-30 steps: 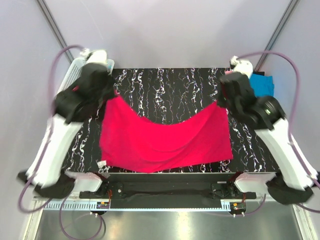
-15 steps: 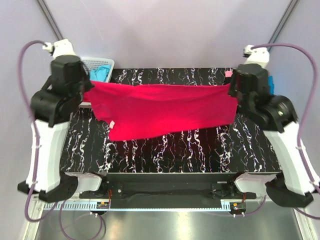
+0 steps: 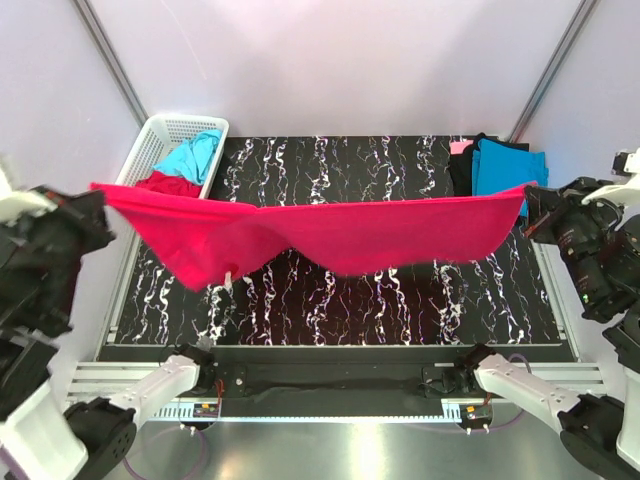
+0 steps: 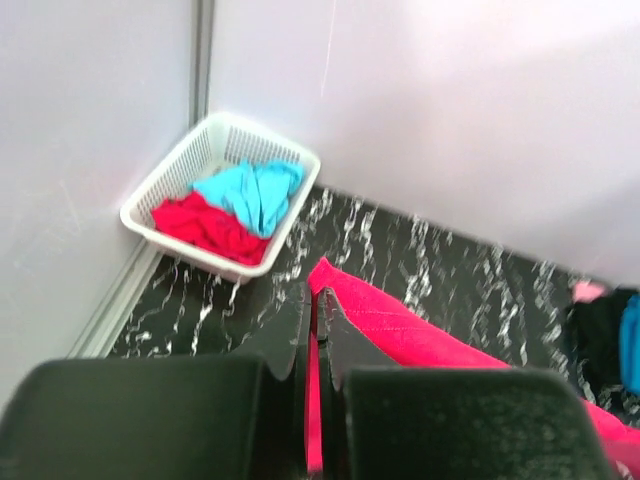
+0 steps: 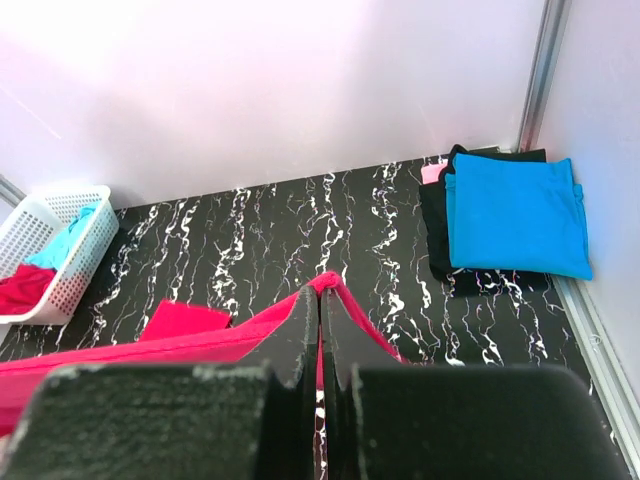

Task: Fold and stack the t-shirts
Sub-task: Flatten the tshirt out

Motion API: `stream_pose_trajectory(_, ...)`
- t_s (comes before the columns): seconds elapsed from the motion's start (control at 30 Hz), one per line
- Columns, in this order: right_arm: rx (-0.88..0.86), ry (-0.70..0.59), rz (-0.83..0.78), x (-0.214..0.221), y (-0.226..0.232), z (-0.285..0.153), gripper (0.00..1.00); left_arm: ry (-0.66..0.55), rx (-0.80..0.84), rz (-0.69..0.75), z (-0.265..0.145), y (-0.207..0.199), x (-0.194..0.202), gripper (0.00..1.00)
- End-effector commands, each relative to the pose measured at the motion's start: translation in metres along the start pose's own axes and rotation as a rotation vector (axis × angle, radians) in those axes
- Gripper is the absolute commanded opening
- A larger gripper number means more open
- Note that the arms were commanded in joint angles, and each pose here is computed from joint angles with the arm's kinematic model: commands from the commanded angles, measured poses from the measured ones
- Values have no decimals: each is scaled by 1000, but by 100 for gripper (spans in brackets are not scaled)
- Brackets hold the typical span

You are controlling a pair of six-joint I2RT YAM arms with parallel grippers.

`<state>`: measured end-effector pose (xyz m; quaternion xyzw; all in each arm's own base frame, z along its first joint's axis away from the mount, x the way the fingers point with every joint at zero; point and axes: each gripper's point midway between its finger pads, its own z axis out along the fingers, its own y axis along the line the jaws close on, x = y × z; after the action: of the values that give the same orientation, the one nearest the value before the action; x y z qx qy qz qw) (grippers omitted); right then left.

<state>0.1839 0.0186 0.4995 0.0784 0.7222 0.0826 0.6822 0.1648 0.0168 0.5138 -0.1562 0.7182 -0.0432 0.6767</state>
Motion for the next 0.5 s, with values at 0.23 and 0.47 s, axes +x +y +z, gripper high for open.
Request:
stream_pose_trajectory(0.23,56,37,-71,26,22,62,0,-63,-23,-25,60,-30,-15,0)
stream_pose_trajectory(0.47,95,58,-117,38,37,101,0,-12,-25,-7,120,-62,-5,0)
